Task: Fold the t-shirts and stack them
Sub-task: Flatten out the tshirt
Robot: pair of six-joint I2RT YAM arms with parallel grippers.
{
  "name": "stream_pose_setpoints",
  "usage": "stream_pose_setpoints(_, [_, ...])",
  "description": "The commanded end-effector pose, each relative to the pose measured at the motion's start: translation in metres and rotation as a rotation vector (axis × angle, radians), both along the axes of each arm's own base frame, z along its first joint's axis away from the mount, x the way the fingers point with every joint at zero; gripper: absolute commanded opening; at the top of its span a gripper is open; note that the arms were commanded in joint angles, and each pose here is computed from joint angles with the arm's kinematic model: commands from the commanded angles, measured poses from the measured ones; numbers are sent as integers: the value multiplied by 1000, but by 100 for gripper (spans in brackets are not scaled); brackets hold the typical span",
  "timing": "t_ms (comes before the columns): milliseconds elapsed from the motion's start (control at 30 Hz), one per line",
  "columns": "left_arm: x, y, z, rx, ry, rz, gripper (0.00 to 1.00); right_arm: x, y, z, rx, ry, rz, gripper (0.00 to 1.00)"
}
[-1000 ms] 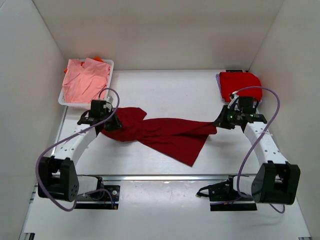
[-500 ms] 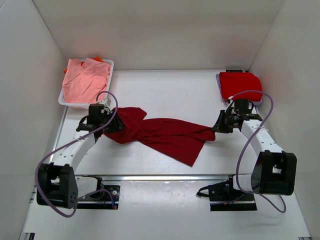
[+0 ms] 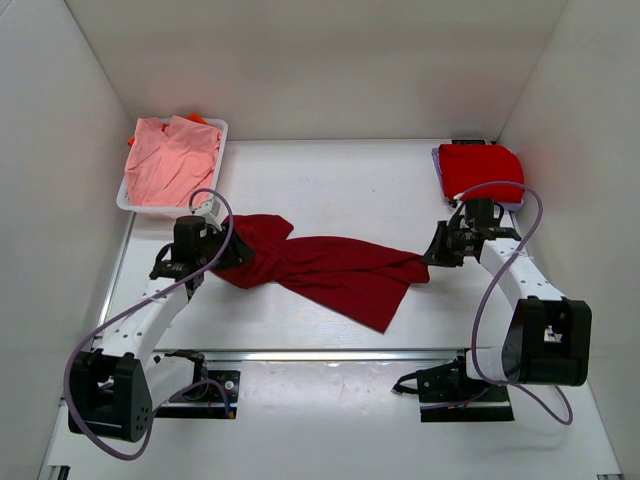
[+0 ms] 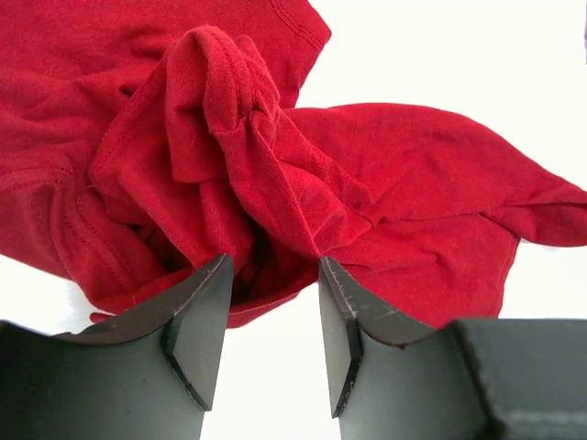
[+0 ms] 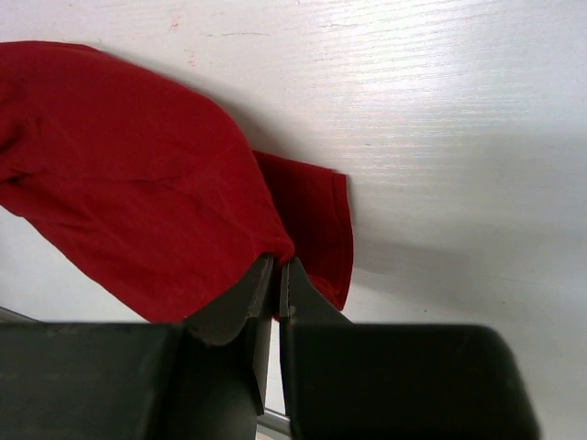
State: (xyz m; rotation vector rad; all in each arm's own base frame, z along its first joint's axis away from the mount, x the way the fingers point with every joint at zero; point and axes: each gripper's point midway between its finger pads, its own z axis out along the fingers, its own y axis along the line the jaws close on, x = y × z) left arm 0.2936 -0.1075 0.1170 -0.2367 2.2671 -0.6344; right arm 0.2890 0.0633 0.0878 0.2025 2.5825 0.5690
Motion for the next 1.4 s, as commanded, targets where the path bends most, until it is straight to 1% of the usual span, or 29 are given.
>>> stream_pose_setpoints(0, [1,-5,11,-12,-54,-16,54,6,3,2,1,-36,19,0])
stream_pose_setpoints(67, [2,-7,13,-10,-51,-33,53,6,2,0,0,-29,17,0])
stream_pose_setpoints(167, [2,-6,15,-13,-78,-15,53,6,5,0,6,-31,27,1])
stream_pose_setpoints(267, [0,-4,30,-54,-156,13,53,5,5,0,7,-32,24,0])
stream_pose_setpoints(333, [2,-3,41,-52,-204,16,53,2,4,-3,7,-17,22,0])
stream_pose_setpoints(400, [2,-1,48,-44,-223,26,57,3,5,-4,8,-17,24,0])
stream_pose_setpoints(533, [0,-1,42,-13,-207,3,57,4,8,-4,12,-18,34,0])
stream_pose_setpoints(600, [-2,0,33,-3,-188,-1,58,0,7,-8,13,1,27,0])
stream_pose_setpoints(667, [-4,4,20,13,-164,16,58,3,6,-6,9,-12,27,0])
stream_pose_setpoints(867, [-7,2,5,38,-146,0,57,1,7,-8,16,-7,29,0])
stream_pose_setpoints(933, [-10,1,-1,36,-130,-5,53,0,8,-10,21,-2,27,0])
stream_pose_setpoints(1033, [-9,1,5,28,-148,-2,50,1,7,-11,15,-4,28,1])
stream_pose_setpoints(1267, [-12,-5,-5,32,-134,-30,52,2,9,-12,27,0,32,0])
stream_pose_setpoints(1367, [-8,-9,-7,25,-135,-27,50,1,10,-14,27,12,31,0])
